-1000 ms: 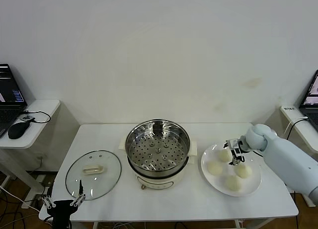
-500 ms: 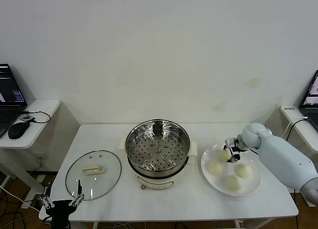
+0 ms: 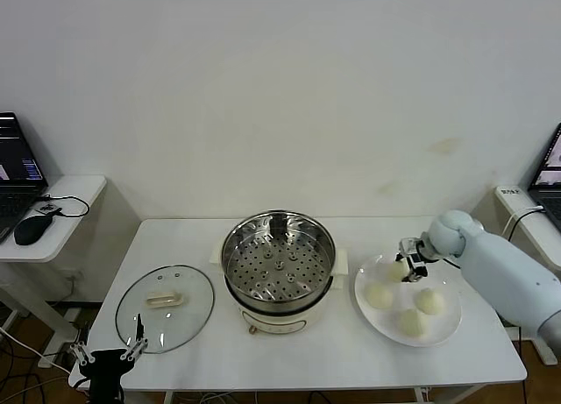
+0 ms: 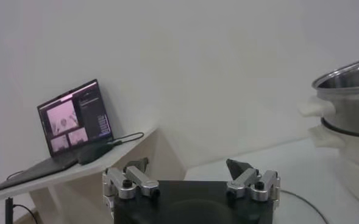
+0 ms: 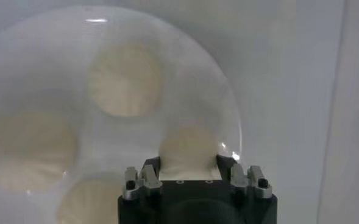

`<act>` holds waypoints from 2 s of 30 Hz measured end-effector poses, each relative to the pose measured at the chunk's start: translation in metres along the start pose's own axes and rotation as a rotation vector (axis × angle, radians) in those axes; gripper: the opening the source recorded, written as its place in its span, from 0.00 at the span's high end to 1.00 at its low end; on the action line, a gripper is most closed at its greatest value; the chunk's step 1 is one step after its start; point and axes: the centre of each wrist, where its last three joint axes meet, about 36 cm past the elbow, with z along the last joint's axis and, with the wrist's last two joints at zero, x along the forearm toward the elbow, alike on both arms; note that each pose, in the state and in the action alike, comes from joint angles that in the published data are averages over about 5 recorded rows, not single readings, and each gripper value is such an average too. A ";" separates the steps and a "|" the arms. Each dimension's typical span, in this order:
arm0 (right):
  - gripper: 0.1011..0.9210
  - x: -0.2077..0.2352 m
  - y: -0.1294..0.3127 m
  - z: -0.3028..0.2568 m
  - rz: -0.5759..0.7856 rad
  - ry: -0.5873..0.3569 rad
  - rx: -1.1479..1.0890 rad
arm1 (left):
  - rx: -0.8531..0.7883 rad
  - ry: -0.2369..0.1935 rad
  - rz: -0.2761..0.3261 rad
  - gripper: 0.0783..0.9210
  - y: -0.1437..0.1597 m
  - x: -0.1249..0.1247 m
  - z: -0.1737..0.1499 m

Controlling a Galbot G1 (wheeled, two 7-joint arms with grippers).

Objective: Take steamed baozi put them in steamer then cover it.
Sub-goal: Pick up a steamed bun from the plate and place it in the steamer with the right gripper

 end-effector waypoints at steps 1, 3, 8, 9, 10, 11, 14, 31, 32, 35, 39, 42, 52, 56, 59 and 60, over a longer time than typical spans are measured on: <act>0.39 0.009 -0.003 -0.001 0.008 -0.009 0.003 | 0.002 -0.001 0.001 0.12 0.000 0.000 0.000; 0.39 0.027 -0.011 -0.006 0.027 -0.029 0.012 | 0.007 -0.002 0.005 0.12 -0.001 -0.001 -0.001; 0.39 0.069 -0.036 -0.025 0.079 -0.084 0.048 | 0.016 -0.006 0.013 0.12 -0.001 -0.003 -0.002; 0.39 0.077 -0.042 -0.030 0.090 -0.095 0.059 | 0.017 -0.007 0.013 0.12 -0.001 -0.004 -0.003; 0.39 0.085 -0.048 -0.036 0.100 -0.106 0.072 | 0.019 -0.008 0.014 0.12 -0.001 -0.005 -0.003; 0.38 0.093 -0.054 -0.043 0.111 -0.118 0.087 | 0.020 -0.009 0.013 0.12 -0.001 -0.005 -0.003; 0.38 0.112 -0.072 -0.067 0.137 -0.150 0.141 | 0.024 -0.012 0.011 0.12 0.000 -0.007 -0.004; 0.38 0.100 -0.112 -0.229 0.100 -0.296 0.550 | 0.043 -0.021 0.013 0.12 0.001 -0.010 -0.010; 0.38 0.096 -0.112 -0.235 0.094 -0.298 0.575 | 0.043 -0.021 0.012 0.12 0.001 -0.010 -0.011; 0.38 0.082 -0.111 -0.252 0.080 -0.303 0.645 | 0.045 -0.024 0.010 0.12 0.002 -0.009 -0.012; 0.38 0.063 -0.108 -0.269 0.070 -0.305 0.732 | 0.048 -0.025 0.005 0.12 0.002 -0.008 -0.014; 0.38 0.051 -0.107 -0.278 0.070 -0.302 0.795 | 0.048 -0.026 0.003 0.12 0.002 -0.008 -0.014; 0.38 0.019 -0.110 -0.295 0.075 -0.275 0.963 | 0.048 -0.027 -0.005 0.12 0.003 -0.012 -0.012; 0.36 0.008 -0.111 -0.297 0.075 -0.265 1.011 | 0.047 -0.026 -0.007 0.12 0.003 -0.013 -0.010; 0.32 0.003 -0.110 -0.298 0.075 -0.262 1.037 | 0.047 -0.028 -0.010 0.12 0.003 -0.014 -0.011; 0.29 0.003 -0.110 -0.298 0.076 -0.262 1.043 | 0.048 -0.029 -0.010 0.12 0.003 -0.014 -0.011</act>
